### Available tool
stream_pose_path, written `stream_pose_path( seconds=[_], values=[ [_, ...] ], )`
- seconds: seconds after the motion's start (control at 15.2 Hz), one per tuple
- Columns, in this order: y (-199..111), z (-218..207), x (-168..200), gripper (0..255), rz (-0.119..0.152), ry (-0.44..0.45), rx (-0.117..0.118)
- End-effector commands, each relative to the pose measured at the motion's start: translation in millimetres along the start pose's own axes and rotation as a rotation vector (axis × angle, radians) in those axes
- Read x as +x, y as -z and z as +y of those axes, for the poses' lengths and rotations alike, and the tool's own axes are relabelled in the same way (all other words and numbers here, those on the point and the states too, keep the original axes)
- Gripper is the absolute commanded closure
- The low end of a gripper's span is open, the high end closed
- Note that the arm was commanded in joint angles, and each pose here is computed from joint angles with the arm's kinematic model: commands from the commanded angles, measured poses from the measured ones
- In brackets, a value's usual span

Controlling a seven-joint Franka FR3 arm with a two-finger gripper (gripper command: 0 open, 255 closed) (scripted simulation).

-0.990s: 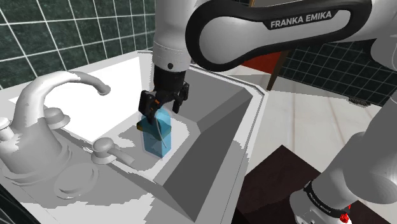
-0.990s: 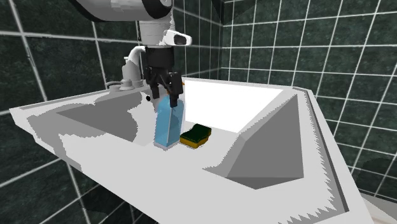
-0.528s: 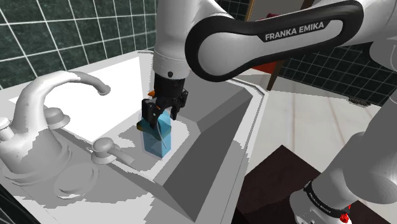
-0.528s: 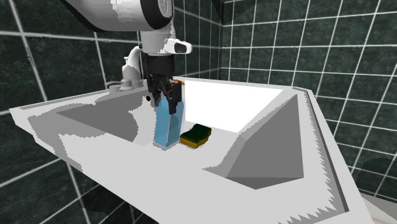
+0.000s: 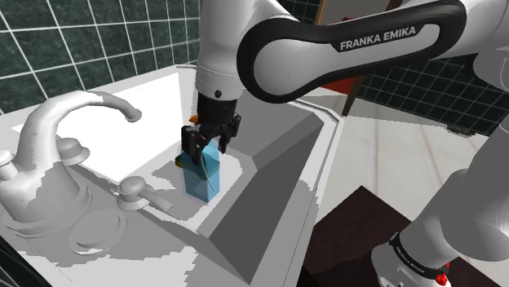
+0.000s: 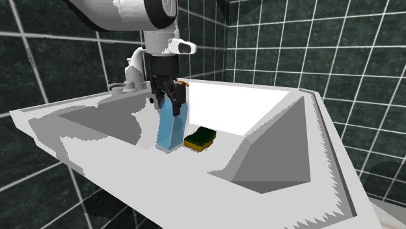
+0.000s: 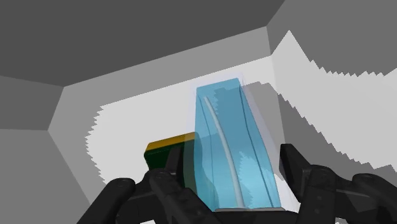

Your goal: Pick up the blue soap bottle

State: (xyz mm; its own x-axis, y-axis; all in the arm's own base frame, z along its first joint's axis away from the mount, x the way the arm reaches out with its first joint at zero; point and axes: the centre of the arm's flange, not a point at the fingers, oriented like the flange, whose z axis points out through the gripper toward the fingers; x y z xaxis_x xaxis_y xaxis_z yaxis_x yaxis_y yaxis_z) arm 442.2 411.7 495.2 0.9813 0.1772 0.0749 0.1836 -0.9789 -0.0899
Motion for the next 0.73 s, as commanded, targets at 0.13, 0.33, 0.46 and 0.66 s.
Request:
stream_pose_path(
  seconds=[0.13, 0.33, 0.46, 0.66],
  values=[
    [18, -1, 1, 255, -0.001, -0.001, -0.001],
    [34, -2, 3, 255, -0.001, -0.001, -0.001],
    [44, -3, 3, 255, -0.001, -0.001, -0.001],
    [60, -5, 5, 255, -0.001, -0.001, -0.001]
  ],
)
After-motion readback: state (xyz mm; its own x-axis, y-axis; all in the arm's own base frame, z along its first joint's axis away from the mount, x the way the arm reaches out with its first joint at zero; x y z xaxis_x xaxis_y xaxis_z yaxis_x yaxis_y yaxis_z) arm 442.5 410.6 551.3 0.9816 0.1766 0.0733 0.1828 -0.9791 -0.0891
